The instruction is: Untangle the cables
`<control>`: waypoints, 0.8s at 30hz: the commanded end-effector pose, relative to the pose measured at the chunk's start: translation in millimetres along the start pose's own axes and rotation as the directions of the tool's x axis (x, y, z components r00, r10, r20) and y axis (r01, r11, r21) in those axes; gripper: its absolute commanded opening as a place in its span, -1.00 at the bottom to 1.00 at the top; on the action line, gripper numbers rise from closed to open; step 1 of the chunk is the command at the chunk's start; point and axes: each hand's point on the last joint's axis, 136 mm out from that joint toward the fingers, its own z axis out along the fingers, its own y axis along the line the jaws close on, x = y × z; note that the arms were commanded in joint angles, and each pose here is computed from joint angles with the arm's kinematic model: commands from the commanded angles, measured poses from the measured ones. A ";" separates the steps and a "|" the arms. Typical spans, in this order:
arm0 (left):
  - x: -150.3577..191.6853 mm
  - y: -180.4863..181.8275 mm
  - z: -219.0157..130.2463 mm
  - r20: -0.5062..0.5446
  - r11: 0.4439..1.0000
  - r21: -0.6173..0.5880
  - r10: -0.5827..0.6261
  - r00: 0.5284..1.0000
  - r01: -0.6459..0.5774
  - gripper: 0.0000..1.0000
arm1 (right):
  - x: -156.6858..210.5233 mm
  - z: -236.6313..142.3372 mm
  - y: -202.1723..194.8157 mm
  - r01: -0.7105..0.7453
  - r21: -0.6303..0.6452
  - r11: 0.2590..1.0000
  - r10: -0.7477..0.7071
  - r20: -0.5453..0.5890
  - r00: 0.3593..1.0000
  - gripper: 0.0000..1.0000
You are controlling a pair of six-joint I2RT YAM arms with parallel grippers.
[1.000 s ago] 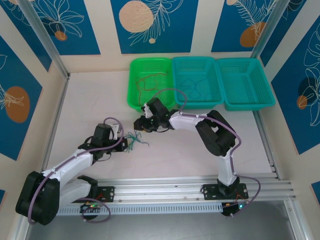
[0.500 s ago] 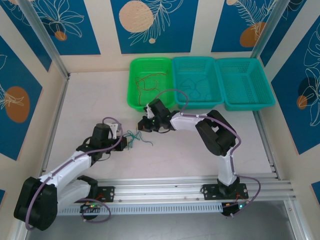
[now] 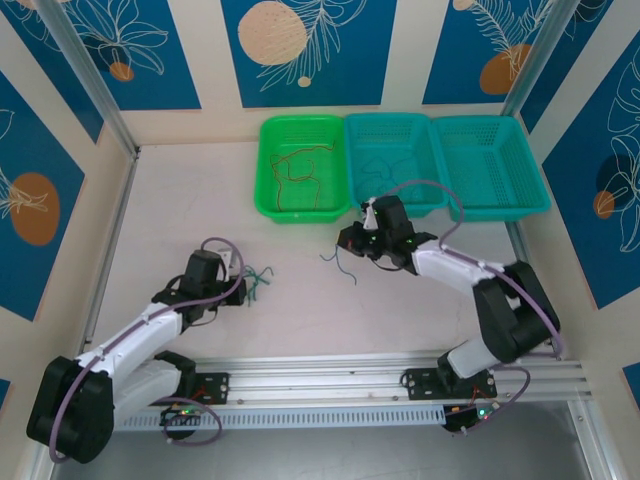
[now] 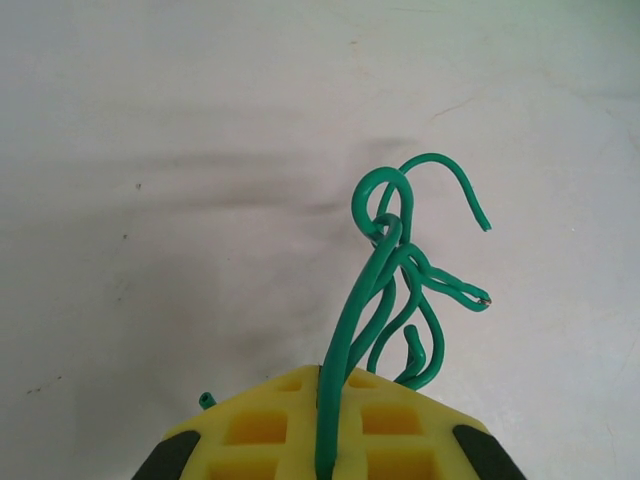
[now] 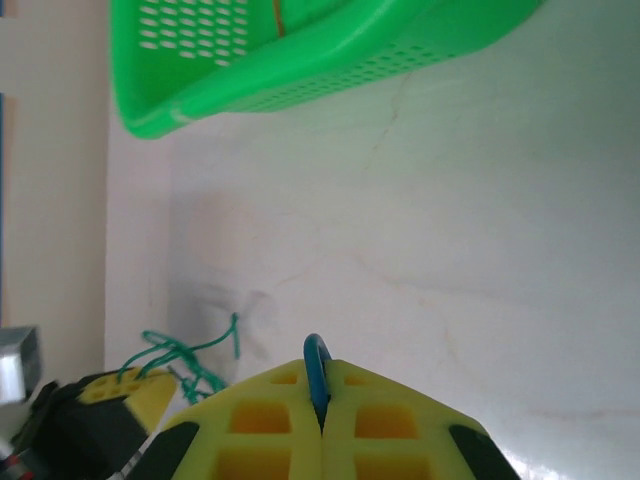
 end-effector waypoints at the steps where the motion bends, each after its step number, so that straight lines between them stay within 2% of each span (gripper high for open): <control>1: -18.5 -28.2 -0.2 0.035 0.991 0.121 0.048 0.998 -0.052 -0.99 | -16.9 -35.0 28.5 0.087 -0.047 0.995 -0.081 0.116 0.990 -1.00; 3: -21.9 -37.0 2.8 0.040 0.987 0.147 0.057 0.998 -0.063 -0.76 | -38.1 -54.4 36.9 0.091 -0.054 0.994 -0.078 0.205 0.976 -1.00; 7: -30.8 -45.1 5.2 0.062 0.987 0.140 0.064 0.996 -0.073 -0.01 | -99.8 -83.7 34.2 0.022 -0.111 0.994 0.019 0.354 0.935 -1.00; 9: -34.3 -51.8 3.3 0.074 0.985 0.153 0.074 0.994 -0.085 0.26 | -132.2 -93.3 26.2 -0.013 -0.153 0.988 0.075 0.406 0.911 -1.00; 13: -36.2 -56.8 -6.1 0.094 0.983 0.153 0.091 0.991 -0.104 0.61 | -193.5 -95.1 6.2 -0.041 -0.215 0.976 0.145 0.492 0.859 -1.00; 16: -37.3 -53.3 -16.9 0.130 0.985 0.139 0.081 0.988 -0.099 0.82 | -231.1 -78.8 -19.9 -0.091 -0.175 0.980 0.170 0.517 0.839 -1.00; 19: -37.8 -46.5 -28.9 0.161 0.992 0.112 0.046 0.986 -0.064 0.91 | -260.5 -62.2 -47.1 -0.135 -0.142 0.981 0.190 0.520 0.833 -0.94; 20: -37.1 -43.0 -31.4 0.165 0.994 0.097 0.029 0.986 -0.046 0.91 | -266.8 -56.8 -53.3 -0.142 -0.133 0.981 0.191 0.512 0.837 -0.85; 21: -36.2 -37.5 -34.4 0.169 0.997 0.074 0.004 0.986 -0.016 0.92 | -272.4 -51.0 -59.2 -0.146 -0.116 0.983 0.185 0.499 0.847 -0.59; 22: -34.6 -30.5 -36.3 0.170 0.999 0.045 -0.031 0.985 0.024 0.94 | -276.0 -46.4 -63.8 -0.161 -0.088 0.983 0.183 0.483 0.856 -0.25; 24: -30.0 -19.4 -37.9 0.164 0.996 -0.001 -0.088 0.983 0.089 0.97 | -276.4 -42.4 -64.5 -0.164 -0.043 0.986 0.165 0.456 0.875 -0.02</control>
